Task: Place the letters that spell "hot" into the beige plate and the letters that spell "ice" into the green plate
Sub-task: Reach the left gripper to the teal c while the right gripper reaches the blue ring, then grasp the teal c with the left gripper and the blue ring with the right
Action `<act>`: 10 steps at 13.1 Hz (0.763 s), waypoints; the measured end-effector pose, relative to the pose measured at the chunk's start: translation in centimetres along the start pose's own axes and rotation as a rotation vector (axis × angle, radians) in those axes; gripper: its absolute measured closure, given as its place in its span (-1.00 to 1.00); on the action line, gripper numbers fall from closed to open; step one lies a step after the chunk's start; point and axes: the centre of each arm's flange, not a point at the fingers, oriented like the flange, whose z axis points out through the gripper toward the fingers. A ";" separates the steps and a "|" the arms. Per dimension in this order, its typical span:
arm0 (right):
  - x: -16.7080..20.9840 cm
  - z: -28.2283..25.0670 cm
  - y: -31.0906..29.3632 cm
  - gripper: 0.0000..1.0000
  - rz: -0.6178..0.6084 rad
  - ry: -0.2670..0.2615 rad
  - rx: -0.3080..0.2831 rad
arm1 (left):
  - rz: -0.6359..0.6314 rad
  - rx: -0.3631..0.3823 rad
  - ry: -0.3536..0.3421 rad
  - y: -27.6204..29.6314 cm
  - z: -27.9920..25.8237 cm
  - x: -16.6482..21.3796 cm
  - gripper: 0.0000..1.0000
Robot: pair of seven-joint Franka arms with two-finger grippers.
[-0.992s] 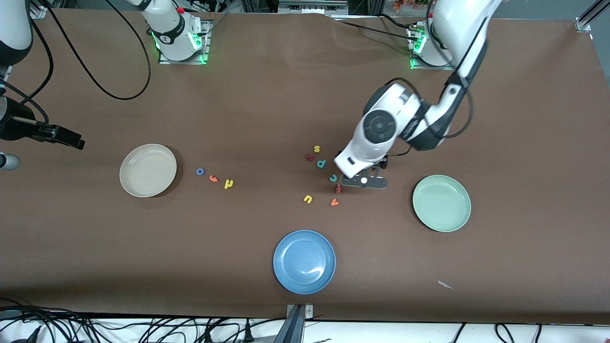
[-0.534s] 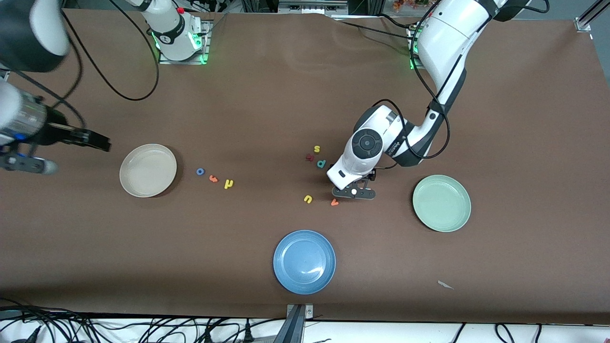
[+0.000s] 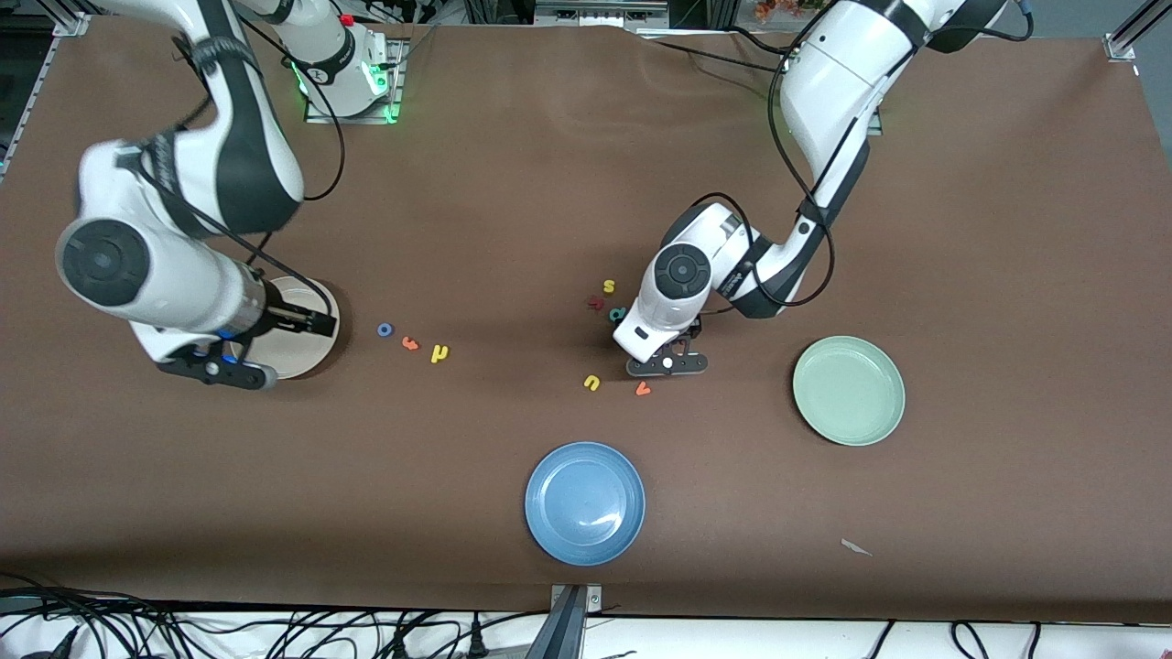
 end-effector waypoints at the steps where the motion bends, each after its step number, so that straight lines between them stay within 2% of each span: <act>1: 0.0 2.1 -0.5 -1.00 -0.007 -0.005 -0.001 | -0.036 0.001 -0.002 0.1 0.3 0.0 -0.63; 4: -1.3 7.0 -2.4 -1.00 -0.047 -0.020 0.001 | -0.108 -0.002 -0.002 0.2 0.6 0.2 -0.54; 5: -1.8 8.3 -2.8 -1.00 -0.066 -0.022 0.002 | -0.118 -0.005 -0.001 0.3 0.6 0.3 -0.44; 8: -2.3 12.1 -3.2 -1.00 -0.146 -0.030 0.000 | -0.138 -0.011 0.002 0.6 0.7 0.6 -0.43; 10: -2.7 14.8 -3.1 -0.99 -0.191 -0.019 0.004 | -0.147 -0.010 -0.001 0.8 1.1 0.6 -0.35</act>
